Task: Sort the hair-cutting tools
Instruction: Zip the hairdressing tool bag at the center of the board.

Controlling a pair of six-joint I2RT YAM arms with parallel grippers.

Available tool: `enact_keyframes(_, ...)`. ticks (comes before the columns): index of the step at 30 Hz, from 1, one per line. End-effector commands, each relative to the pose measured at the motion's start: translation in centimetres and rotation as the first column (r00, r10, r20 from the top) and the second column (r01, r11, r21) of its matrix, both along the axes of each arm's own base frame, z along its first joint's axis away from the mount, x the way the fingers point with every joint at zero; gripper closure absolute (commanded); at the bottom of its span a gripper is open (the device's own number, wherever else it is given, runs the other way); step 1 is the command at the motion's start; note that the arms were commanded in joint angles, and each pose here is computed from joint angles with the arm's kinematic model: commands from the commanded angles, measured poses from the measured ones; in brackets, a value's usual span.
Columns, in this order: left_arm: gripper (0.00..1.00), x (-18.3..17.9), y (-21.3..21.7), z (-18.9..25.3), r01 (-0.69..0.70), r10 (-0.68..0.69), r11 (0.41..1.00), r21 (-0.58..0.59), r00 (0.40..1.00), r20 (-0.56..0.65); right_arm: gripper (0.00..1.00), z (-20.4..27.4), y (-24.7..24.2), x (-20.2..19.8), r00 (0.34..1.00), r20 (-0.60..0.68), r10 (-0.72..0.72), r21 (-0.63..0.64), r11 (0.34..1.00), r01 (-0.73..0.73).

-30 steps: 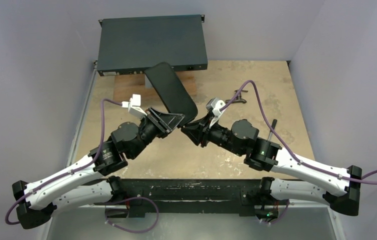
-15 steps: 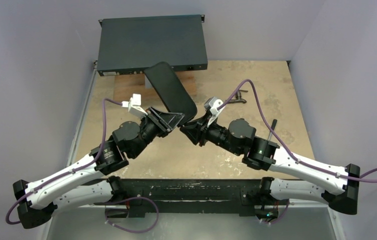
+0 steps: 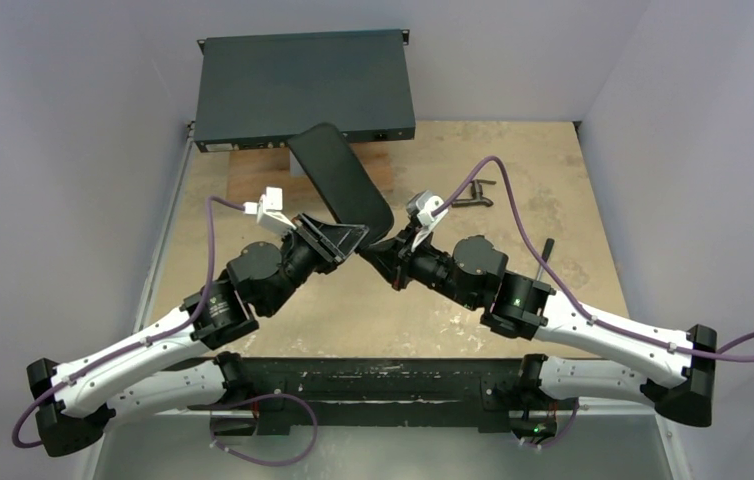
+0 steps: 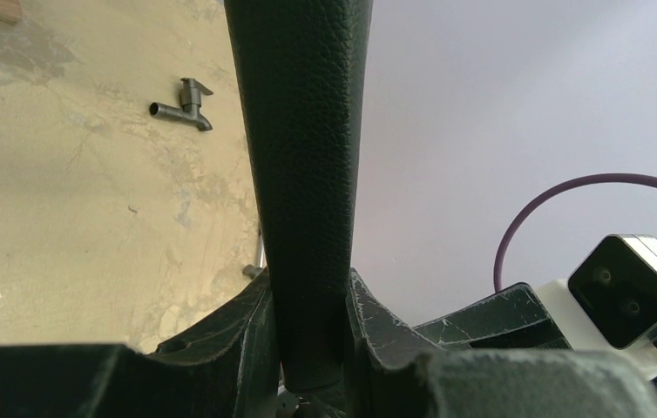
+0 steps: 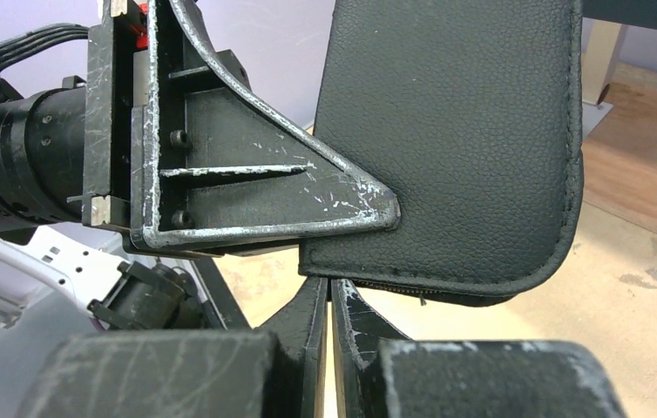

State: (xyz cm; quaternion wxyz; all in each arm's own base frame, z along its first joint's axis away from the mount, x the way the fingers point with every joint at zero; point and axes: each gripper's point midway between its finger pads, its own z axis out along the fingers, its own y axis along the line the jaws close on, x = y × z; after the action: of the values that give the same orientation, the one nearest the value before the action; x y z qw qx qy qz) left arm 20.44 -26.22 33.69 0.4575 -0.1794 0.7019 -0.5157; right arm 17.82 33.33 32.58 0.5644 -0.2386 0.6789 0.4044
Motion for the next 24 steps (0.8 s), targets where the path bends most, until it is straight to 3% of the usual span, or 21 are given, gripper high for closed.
enact_keyframes(1, 1.00, -1.7, -1.0, 5.3, 0.097, -0.085, 0.987, -0.131, 0.992, 0.096, 1.00, 3.5, 0.4, 0.4, 0.999, 0.029, -0.017, 0.096, 0.995, 0.014)
enact_keyframes(9, 1.00, -1.5, -0.2, 5.6, 0.067, -0.054, 0.990, -0.126, 0.993, 0.108, 1.00, 3.1, -0.2, -0.1, 0.999, 0.032, -0.005, 0.100, 0.995, 0.001)
enact_keyframes(24, 1.00, -1.4, 1.4, 6.0, 0.017, -0.002, 0.993, -0.118, 0.992, 0.125, 1.00, -0.7, -2.7, 1.2, 0.989, -0.038, -0.142, 0.013, 0.990, 0.142)
